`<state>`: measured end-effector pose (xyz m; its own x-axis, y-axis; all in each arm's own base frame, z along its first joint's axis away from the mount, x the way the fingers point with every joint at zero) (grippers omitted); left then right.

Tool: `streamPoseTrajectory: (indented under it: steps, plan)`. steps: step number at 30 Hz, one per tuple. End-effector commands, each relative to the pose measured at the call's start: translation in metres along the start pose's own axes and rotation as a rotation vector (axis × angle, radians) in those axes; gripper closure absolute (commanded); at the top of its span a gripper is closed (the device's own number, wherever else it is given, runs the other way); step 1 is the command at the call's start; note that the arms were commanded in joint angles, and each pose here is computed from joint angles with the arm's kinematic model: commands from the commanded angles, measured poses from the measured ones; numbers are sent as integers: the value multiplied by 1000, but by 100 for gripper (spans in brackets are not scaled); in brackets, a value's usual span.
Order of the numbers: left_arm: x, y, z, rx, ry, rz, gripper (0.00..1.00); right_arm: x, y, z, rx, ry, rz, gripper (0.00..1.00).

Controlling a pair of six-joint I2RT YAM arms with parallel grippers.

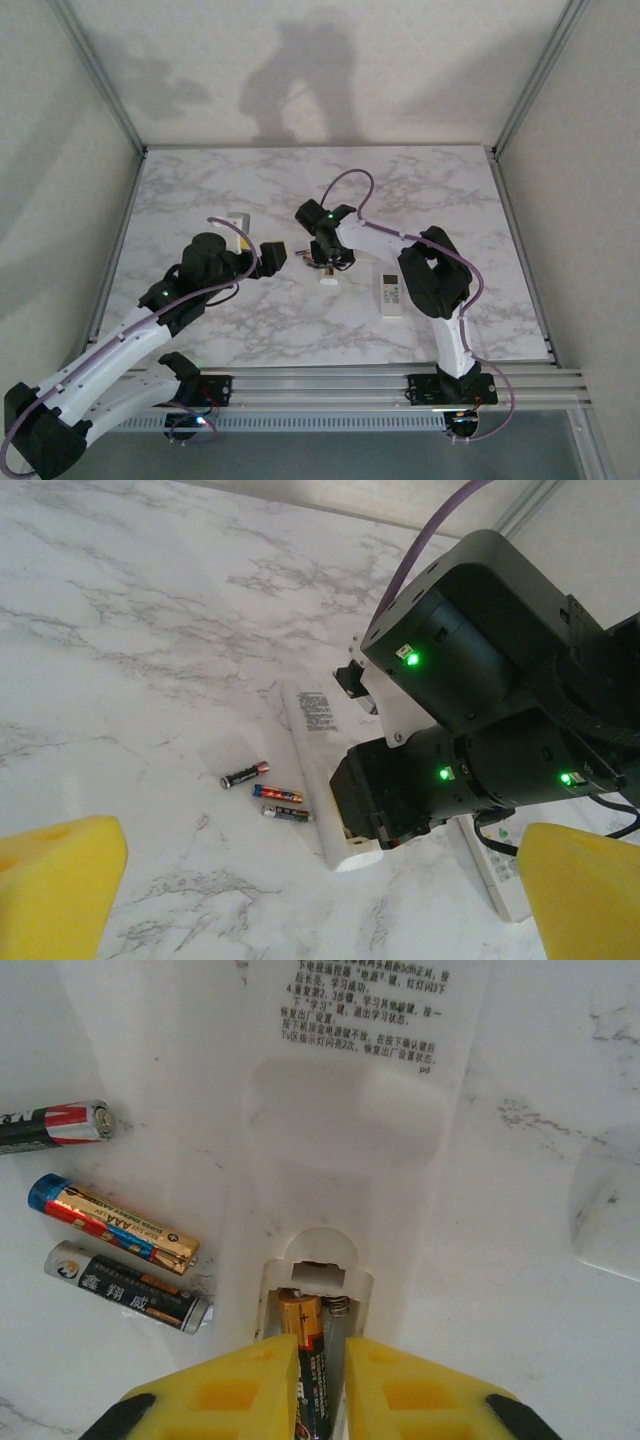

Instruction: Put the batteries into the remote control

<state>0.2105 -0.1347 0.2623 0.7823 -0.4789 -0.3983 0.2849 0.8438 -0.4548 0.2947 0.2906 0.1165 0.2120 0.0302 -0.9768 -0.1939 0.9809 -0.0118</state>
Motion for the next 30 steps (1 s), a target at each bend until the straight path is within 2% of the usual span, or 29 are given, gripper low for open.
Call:
streamPoseTrajectory:
  steps: [1, 11, 14, 18, 23, 30]
  plan:
    - [-2, 0, 1, 8, -23, -8, 1, 17, 5, -13, -49, 79, -48, 82]
    - [-4, 0, 1, 11, -32, -15, 1, 42, 8, -23, -116, 196, -87, 81]
    - [-5, -1, 2, 8, -37, -22, 1, 42, 6, -17, -108, 188, -128, 88]
    - [-8, -2, 3, 7, -40, -22, 1, 3, 1, -1, 10, 83, -49, 91]
    - [-9, -2, 3, -6, -48, -32, 0, -39, -13, 11, 175, -52, 37, 88]
    - [-9, -2, 3, -5, -46, -36, 1, -37, -14, 16, 263, -113, 47, 88]
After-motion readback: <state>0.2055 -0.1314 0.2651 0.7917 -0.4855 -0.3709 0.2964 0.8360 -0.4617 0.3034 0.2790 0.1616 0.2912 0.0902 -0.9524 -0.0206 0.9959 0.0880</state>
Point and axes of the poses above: each hand's point on the last joint's axis, 136 mm out from that joint toward the fingers, its own x axis out along the fingers, its own y axis along the line the jaws close on, z = x × y, the point moved 8 cm from there along -x, back along the fingers, and after that the axes turned 2 degrees about -x, right-handed, at the moved point
